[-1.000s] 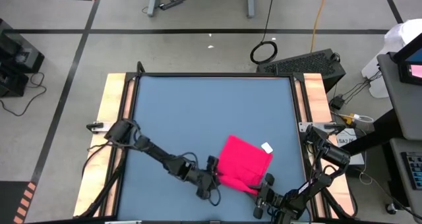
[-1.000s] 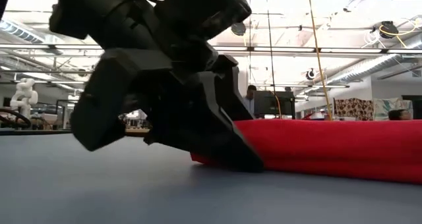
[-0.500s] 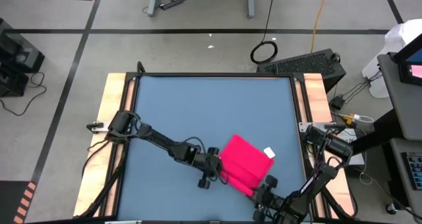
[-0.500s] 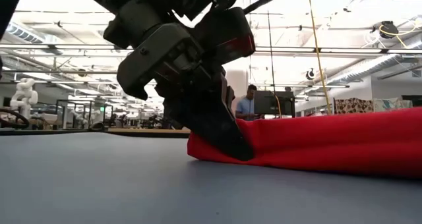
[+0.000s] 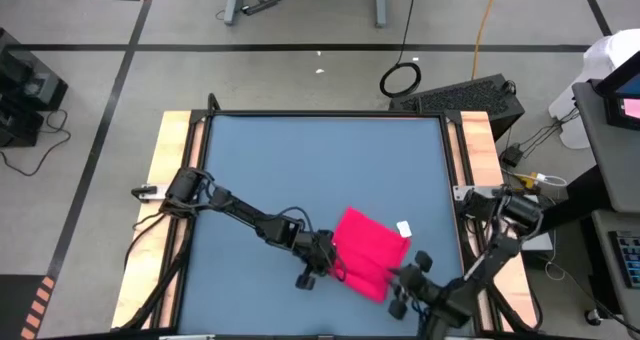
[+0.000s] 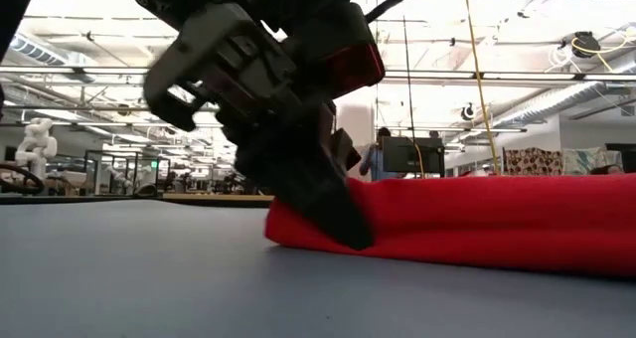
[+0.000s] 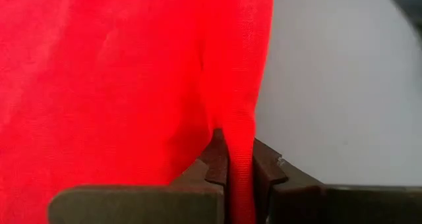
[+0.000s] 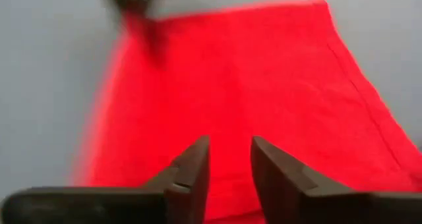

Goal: Roll towel
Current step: Roll the red towel

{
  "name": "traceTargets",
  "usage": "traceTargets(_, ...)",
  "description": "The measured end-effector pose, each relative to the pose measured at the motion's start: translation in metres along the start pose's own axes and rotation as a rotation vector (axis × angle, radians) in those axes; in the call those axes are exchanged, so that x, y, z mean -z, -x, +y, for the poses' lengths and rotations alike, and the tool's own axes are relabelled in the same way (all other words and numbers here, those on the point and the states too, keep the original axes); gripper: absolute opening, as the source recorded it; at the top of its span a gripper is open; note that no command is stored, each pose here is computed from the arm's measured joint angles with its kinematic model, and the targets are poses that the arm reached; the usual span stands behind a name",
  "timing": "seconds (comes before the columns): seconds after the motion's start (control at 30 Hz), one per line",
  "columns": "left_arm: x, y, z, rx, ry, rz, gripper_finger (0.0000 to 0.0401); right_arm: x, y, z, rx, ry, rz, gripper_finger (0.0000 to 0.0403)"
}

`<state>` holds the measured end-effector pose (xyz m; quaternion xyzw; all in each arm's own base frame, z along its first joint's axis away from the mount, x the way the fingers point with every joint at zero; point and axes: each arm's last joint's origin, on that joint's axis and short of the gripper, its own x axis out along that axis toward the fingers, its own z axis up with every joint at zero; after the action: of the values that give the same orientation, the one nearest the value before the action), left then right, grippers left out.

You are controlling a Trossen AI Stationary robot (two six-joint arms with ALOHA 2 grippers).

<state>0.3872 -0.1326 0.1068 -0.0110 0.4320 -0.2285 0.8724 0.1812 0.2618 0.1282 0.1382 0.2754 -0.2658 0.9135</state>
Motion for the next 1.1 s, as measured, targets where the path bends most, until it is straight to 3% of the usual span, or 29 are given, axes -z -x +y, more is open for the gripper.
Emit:
traceTargets(0.13, 0.001, 0.0, 0.0, 0.014, 0.032, 0.007, 0.0024, 0.017, -0.03, -0.019, 0.064, -0.087, 0.026, 0.0047)
traceTargets(0.23, 0.002, 0.0, 0.0, 0.012, 0.12, 0.019, 0.0024, 0.019, -0.048, -0.027, 0.085, -0.068, 0.027, 0.0009)
traceTargets(0.4, 0.008, 0.0, -0.004, 0.0, 0.286, 0.081, 0.0024, 0.004, -0.068, -0.04, 0.17, 0.064, 0.008, 0.0022)
traceTargets(0.53, 0.005, -0.002, -0.01, -0.031, 0.361, 0.033, 0.0024, -0.014, -0.063, -0.047, 0.206, 0.188, 0.101, 0.0032)
traceTargets(0.63, 0.001, -0.003, -0.012, -0.024, 0.395, -0.012, 0.0024, -0.025, -0.037, -0.047, 0.137, 0.246, 0.141, 0.0039)
traceTargets(0.73, 0.001, -0.003, -0.012, -0.026, 0.417, -0.015, 0.0024, -0.036, -0.002, -0.044, -0.004, 0.265, 0.104, 0.0052)
traceTargets(0.83, 0.001, -0.003, -0.012, -0.025, 0.45, -0.018, 0.0025, -0.029, 0.02, -0.035, -0.169, 0.232, 0.028, 0.0075)
traceTargets(0.97, 0.001, -0.003, -0.011, -0.026, 0.47, -0.019, 0.0025, 0.003, 0.018, -0.015, -0.311, 0.265, -0.106, 0.0121)
traceTargets(1.1, 0.0, -0.002, -0.007, -0.023, 0.508, -0.023, 0.0025, 0.033, -0.002, 0.005, -0.297, 0.419, -0.25, 0.0178)
